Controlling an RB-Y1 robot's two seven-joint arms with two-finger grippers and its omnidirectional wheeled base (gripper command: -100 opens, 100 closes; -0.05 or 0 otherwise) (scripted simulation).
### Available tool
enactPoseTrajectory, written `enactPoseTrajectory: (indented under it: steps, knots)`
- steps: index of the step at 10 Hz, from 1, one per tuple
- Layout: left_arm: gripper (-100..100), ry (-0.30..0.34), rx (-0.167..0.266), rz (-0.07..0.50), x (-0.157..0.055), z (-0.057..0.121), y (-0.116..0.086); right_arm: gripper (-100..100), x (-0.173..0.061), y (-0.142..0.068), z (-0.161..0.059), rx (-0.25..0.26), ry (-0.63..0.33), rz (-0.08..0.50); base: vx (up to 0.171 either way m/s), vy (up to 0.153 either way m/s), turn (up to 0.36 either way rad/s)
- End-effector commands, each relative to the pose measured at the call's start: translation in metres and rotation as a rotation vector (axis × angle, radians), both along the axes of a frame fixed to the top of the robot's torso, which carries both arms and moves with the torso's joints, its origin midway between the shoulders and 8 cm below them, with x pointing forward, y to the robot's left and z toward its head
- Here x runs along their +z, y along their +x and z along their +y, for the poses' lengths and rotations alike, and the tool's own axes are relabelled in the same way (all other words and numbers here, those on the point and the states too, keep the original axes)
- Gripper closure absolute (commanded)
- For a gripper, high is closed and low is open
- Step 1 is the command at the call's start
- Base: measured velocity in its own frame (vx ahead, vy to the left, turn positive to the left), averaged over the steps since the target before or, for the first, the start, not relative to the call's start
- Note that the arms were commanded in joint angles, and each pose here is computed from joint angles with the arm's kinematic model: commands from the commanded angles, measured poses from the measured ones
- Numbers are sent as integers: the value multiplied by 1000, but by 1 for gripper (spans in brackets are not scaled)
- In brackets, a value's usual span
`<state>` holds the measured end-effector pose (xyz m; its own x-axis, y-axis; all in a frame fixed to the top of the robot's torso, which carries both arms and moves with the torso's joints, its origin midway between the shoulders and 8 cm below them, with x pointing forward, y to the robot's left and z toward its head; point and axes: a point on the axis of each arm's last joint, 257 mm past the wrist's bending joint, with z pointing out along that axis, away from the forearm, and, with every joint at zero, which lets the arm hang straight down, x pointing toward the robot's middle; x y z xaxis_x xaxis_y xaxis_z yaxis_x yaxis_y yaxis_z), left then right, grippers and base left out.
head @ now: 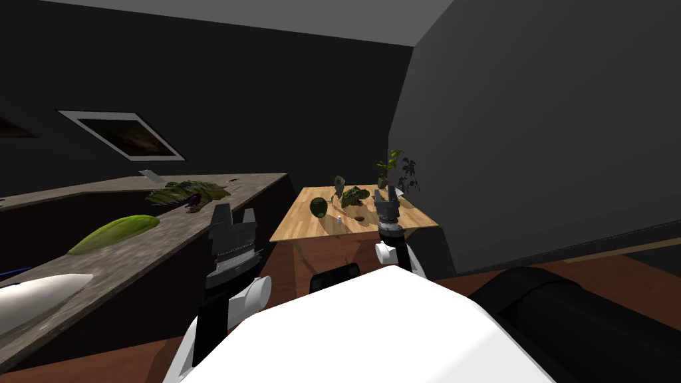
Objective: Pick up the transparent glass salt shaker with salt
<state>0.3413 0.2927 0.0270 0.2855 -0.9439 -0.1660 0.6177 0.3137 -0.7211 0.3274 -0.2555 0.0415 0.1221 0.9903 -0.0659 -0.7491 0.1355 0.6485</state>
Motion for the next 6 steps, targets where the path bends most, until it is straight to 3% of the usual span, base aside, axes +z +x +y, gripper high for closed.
enactPoseTrajectory:
  steps: [1, 6]
  knots:
    - [0, 0, 0, 0, 0, 0, 0, -100, -5, 5, 7, 24, -31, 17, -25, 8, 20]
    - [0, 0, 0, 0, 0, 0, 0, -100, -49, 36, 39, 128, -140, 127, -88, 31, 43]
